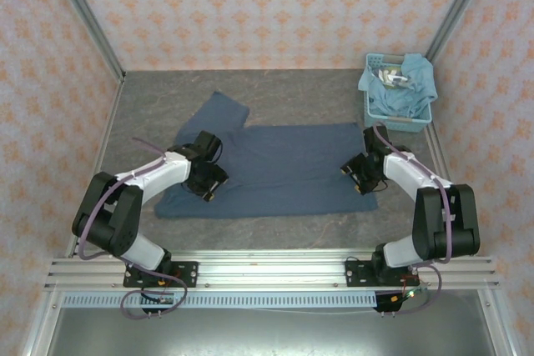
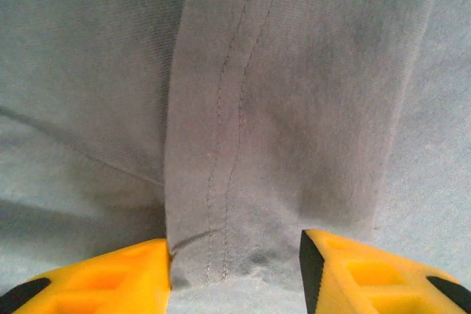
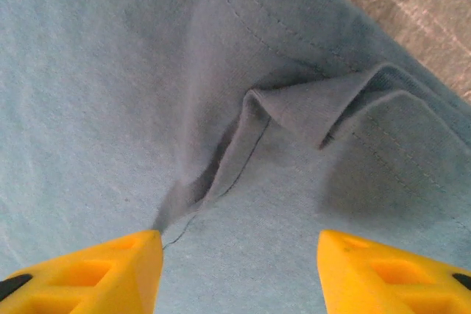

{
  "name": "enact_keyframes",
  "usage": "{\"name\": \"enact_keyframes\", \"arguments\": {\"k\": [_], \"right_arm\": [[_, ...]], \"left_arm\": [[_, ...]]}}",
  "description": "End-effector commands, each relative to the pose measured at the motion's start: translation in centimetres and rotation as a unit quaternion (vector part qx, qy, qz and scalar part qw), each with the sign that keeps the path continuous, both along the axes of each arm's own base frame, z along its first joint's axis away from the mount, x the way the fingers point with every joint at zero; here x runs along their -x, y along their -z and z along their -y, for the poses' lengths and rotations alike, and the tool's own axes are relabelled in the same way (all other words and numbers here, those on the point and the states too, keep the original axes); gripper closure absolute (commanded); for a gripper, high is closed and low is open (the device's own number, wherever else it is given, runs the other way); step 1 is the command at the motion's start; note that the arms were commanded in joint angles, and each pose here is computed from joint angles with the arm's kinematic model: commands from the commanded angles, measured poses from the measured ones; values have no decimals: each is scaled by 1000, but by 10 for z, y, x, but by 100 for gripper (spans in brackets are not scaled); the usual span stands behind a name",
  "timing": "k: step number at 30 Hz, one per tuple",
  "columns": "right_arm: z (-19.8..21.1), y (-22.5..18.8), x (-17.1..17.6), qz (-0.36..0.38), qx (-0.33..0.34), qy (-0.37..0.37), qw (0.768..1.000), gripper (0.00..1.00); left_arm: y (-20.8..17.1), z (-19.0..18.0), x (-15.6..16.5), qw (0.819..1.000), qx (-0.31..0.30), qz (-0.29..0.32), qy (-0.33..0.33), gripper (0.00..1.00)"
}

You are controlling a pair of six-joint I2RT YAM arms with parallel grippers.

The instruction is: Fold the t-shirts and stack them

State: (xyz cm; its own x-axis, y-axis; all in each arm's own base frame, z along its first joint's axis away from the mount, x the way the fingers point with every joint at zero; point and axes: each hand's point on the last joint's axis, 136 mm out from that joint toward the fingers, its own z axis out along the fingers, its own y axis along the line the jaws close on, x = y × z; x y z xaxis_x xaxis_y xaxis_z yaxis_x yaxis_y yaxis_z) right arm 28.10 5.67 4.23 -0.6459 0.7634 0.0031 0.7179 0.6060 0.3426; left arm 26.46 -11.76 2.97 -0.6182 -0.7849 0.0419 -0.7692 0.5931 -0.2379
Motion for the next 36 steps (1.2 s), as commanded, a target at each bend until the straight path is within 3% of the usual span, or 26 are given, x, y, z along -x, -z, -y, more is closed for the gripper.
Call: {"name": "enact_keyframes", "arguments": {"k": [1, 3, 7, 8, 13, 21, 29, 36], "right_arm": [[2, -8, -11, 15, -1, 14, 1000, 43], [2, -10, -12, 16, -2, 13, 1000, 44], [3, -13, -11, 17, 0, 15, 1000, 45], [3, -14, -10, 17, 2, 16, 1000, 45], [5, -17, -10, 17, 7, 15, 1000, 46], [5, -22, -10, 15, 7, 14, 1000, 47], [3, -21, -8, 8, 3, 11, 1000, 47], [3, -16, -4, 1, 3, 12, 1000, 47]], "left_arm": [[0, 3, -5, 1000, -8, 3, 2, 59], [0, 3, -6, 1000, -13, 4, 4, 68], [-7, 2, -11, 1000, -23, 15, 9, 98], [-9, 2, -12, 999, -27, 17, 12, 100], [-21, 1, -24, 998, -48, 28, 32, 100], [-33, 18, -64, 989, -86, 29, 119, 100], [-25, 32, -95, 967, -138, 4, 213, 100], [-38, 43, -117, 946, -173, 32, 273, 100]]}}
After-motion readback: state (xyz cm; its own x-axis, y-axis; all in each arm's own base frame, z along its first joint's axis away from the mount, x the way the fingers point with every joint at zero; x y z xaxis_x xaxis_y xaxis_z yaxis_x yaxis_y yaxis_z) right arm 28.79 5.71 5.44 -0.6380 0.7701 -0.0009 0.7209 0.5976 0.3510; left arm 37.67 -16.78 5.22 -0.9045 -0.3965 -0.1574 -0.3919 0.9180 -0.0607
